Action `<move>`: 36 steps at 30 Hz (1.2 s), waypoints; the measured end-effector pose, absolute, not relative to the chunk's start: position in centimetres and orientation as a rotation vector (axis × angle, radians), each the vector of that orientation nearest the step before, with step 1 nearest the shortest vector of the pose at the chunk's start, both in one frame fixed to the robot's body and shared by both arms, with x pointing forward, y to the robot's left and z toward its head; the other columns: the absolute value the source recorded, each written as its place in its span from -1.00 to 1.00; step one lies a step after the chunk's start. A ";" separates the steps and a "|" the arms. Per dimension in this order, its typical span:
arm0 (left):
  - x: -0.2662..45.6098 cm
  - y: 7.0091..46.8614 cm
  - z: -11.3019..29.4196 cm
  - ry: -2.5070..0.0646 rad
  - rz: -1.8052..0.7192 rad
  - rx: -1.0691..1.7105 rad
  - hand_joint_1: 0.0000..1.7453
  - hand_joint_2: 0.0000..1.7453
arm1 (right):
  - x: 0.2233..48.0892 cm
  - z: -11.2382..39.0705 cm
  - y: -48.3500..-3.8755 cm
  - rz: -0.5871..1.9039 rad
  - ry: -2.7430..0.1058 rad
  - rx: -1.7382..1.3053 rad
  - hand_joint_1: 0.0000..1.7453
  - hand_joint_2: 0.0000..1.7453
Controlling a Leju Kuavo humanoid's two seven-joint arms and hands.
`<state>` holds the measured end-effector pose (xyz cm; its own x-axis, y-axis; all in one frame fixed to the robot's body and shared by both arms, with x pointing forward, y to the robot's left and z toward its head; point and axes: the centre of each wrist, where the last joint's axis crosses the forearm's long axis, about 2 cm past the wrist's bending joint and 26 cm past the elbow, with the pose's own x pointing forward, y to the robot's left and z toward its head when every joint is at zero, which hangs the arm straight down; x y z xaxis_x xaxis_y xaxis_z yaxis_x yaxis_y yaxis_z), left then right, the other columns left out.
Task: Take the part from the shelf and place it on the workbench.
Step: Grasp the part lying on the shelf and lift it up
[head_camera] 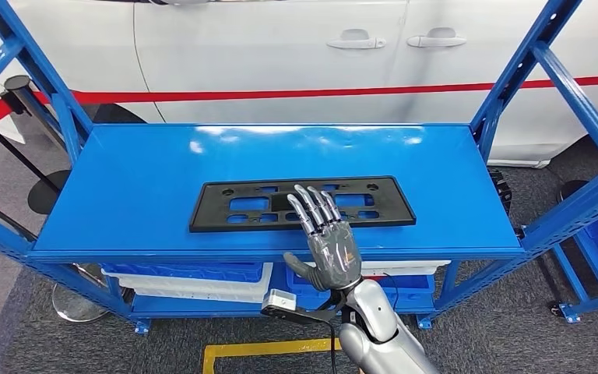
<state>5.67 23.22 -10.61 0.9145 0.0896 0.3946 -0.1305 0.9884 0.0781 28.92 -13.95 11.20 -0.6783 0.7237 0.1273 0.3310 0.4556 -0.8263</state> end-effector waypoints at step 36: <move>5.5 23.5 -10.7 -0.426 0.092 0.102 -1.00 -1.00 | 34.2 8.8 -18.2 1.429 -1.896 -0.913 -1.00 1.00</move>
<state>5.45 23.48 -10.67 0.9068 0.0677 0.4161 -0.1103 0.9907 0.0792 34.20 -18.23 8.81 -0.5910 0.8050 0.0512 0.1726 0.1882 -0.9669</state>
